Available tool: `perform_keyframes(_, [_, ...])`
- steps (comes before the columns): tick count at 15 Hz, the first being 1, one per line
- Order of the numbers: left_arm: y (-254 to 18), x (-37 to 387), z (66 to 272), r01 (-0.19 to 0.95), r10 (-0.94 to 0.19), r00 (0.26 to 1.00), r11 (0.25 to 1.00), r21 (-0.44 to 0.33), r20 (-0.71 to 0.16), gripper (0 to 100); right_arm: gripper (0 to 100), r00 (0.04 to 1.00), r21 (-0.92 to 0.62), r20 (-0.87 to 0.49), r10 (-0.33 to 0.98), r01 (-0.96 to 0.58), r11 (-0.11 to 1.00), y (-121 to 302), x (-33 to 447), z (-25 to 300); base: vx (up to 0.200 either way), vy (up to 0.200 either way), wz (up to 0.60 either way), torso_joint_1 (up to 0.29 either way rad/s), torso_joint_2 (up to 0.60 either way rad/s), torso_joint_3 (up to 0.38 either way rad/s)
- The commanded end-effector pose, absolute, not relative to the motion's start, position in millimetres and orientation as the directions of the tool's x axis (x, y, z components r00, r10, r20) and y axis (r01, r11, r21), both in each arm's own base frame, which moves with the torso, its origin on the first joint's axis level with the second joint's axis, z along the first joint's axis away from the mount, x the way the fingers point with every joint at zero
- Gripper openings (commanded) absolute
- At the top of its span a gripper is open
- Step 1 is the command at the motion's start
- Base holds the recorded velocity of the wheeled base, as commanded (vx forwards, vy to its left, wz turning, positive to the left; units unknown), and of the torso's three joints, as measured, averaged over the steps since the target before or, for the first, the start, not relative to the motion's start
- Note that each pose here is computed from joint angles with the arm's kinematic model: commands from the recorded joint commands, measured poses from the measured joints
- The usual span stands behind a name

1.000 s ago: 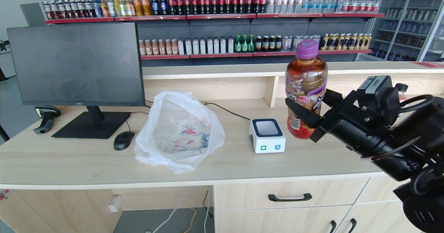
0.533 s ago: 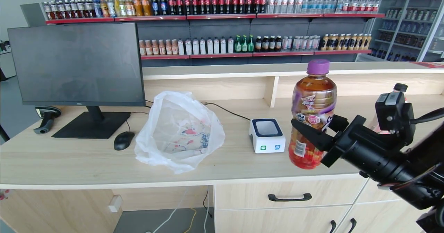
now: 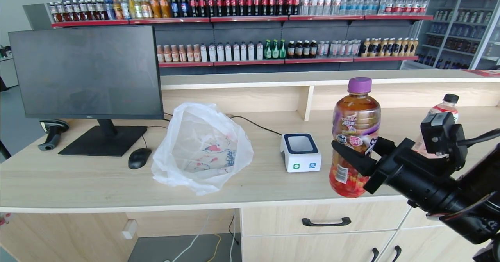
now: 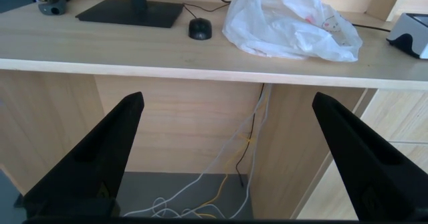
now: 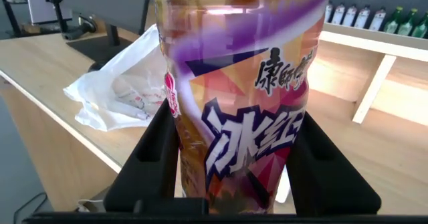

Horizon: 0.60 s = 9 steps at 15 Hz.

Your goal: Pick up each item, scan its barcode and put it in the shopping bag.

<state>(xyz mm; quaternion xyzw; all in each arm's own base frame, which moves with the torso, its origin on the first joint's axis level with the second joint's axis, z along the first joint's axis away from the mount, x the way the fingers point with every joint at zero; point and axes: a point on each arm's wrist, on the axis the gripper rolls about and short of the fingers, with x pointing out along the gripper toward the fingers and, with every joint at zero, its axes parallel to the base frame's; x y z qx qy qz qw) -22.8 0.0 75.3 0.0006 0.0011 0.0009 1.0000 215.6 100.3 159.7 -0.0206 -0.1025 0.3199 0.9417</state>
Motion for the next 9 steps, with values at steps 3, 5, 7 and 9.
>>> perform_keyframes(3, [0.0, -22.8, 75.3, -0.003, 0.003, 1.0, 1.0, 0.0, -0.002, 100, 0, 0.777, -0.104, 0.172, 0.606, -0.597, 0.796, 101.3, 219.5, 157.2, 0.2, 0.0, 0.0, 0.004, 0.0, 0.001])
perform_keyframes(5, [0.0, -22.8, 75.3, -0.003, 0.003, 1.0, 1.0, 0.0, -0.002, 100, 0, 0.779, -0.105, 0.174, 0.602, -0.593, 0.798, 100.8, 221.2, 157.8, 0.1, 0.0, 0.0, 0.001, 0.0, 0.001])
perform_keyframes(7, [0.0, -22.8, 75.3, -0.002, 0.002, 1.0, 1.0, 0.0, -0.002, 100, 0, 0.778, -0.106, 0.18, 0.601, -0.592, 0.799, 101.4, 222.4, 159.0, 0.0, 0.0, 0.0, 0.0, 0.0, 0.0])
perform_keyframes(9, [0.0, -22.8, 75.3, -0.003, 0.003, 1.0, 1.0, -0.002, -0.002, 100, 0, 0.778, -0.107, 0.185, 0.601, -0.592, 0.799, 101.6, 223.0, 159.9, 0.0, 0.0, 0.0, 0.0, 0.0, 0.0])
